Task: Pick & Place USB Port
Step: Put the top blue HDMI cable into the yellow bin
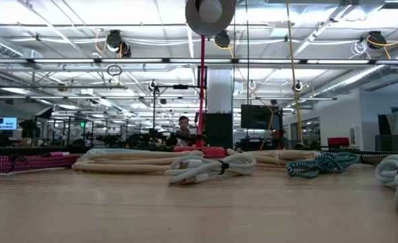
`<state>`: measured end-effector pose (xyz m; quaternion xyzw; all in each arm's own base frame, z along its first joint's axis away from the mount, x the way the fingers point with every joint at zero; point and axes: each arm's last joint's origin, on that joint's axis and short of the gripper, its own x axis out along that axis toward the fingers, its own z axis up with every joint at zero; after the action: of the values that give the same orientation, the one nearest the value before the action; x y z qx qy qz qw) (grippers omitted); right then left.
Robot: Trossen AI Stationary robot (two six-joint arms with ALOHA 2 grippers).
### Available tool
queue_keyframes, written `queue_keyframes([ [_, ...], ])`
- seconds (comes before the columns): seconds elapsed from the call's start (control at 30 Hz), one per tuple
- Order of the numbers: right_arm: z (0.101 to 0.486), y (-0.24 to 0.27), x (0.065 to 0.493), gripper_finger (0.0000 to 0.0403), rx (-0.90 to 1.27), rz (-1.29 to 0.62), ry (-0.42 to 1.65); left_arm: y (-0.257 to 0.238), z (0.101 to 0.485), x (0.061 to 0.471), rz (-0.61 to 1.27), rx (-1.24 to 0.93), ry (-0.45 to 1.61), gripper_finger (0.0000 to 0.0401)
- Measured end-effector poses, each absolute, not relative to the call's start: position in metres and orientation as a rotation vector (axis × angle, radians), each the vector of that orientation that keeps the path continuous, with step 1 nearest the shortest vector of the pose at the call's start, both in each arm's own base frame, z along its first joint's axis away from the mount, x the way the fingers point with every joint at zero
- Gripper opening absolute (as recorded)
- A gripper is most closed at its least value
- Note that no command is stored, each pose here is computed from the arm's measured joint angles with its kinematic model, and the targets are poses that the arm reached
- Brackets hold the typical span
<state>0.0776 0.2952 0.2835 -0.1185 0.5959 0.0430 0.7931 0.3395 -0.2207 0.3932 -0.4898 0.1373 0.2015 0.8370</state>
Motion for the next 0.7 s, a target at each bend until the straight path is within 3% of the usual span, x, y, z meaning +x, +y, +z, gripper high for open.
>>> queue_keyframes([
  [0.53, 0.251, 0.304, 0.083, 0.0043, -0.208, 0.173, 1.232, -0.223, 0.397, 0.34, 0.422, -1.046, 0.238, 0.0131],
  [0.7, 0.24, 0.301, 0.084, 0.0122, -0.189, 0.131, 1.226, -0.223, 0.397, 0.34, 0.421, -1.046, 0.239, 0.0131],
])
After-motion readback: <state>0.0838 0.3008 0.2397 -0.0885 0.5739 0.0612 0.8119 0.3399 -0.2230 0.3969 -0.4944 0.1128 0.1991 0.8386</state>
